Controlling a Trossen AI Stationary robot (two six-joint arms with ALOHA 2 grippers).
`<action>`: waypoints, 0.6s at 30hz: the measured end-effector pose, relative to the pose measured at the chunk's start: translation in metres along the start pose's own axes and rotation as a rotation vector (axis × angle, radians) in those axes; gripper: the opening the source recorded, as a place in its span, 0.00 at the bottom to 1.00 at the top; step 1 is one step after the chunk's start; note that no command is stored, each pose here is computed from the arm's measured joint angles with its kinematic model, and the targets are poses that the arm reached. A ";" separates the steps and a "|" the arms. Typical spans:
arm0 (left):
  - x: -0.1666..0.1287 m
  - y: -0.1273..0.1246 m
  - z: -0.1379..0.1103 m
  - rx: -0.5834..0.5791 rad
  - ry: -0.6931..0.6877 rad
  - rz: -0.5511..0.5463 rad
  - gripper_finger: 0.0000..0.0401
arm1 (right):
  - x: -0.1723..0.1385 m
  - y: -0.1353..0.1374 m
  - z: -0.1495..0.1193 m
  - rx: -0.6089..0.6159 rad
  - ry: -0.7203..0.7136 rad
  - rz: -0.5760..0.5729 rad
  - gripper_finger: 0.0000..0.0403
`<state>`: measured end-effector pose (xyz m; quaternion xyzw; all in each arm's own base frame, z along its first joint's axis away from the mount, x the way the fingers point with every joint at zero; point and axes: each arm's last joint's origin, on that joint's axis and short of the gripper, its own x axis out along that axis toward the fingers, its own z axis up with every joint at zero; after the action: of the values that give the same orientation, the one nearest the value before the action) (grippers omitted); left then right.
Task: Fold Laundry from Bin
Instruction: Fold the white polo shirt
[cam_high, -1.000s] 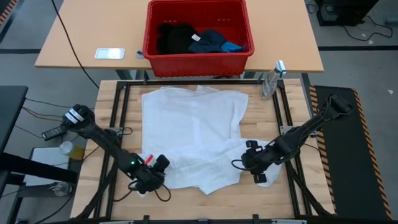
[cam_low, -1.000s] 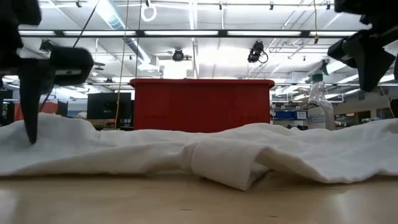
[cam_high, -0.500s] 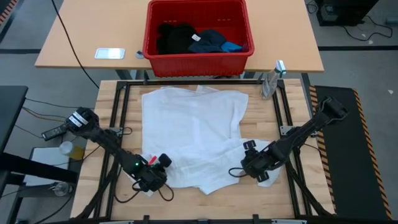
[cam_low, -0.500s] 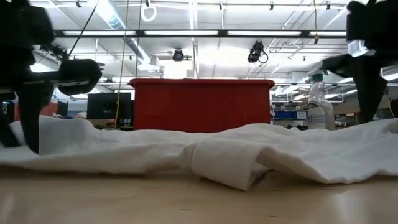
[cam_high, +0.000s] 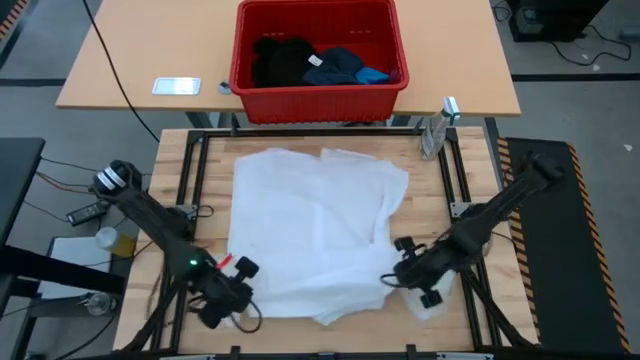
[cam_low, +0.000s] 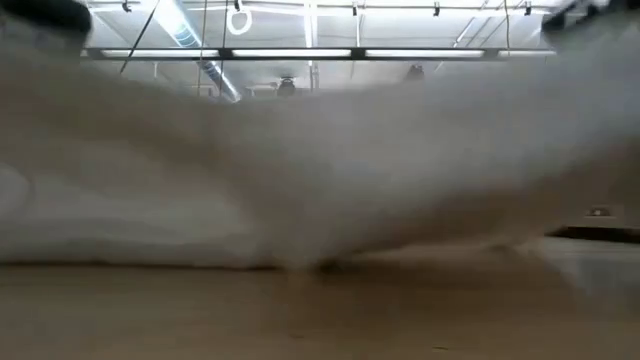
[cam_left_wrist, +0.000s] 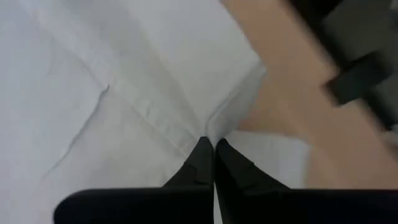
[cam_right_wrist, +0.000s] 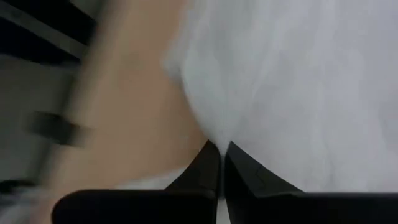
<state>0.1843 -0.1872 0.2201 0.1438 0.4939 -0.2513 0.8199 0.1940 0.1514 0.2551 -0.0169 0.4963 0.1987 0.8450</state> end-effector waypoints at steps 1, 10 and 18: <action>-0.006 -0.001 0.001 -0.024 -0.023 -0.011 0.00 | -0.011 0.004 0.003 -0.019 -0.036 0.035 0.04; -0.003 -0.017 0.009 -0.099 -0.105 -0.058 0.00 | -0.006 0.022 -0.004 -0.031 0.019 0.103 0.05; 0.028 -0.028 0.015 -0.181 -0.103 -0.095 0.12 | 0.035 0.029 0.002 0.013 0.099 0.239 0.17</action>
<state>0.1902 -0.2252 0.2031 0.0327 0.4782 -0.2513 0.8409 0.2005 0.1899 0.2315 0.0381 0.5371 0.2939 0.7898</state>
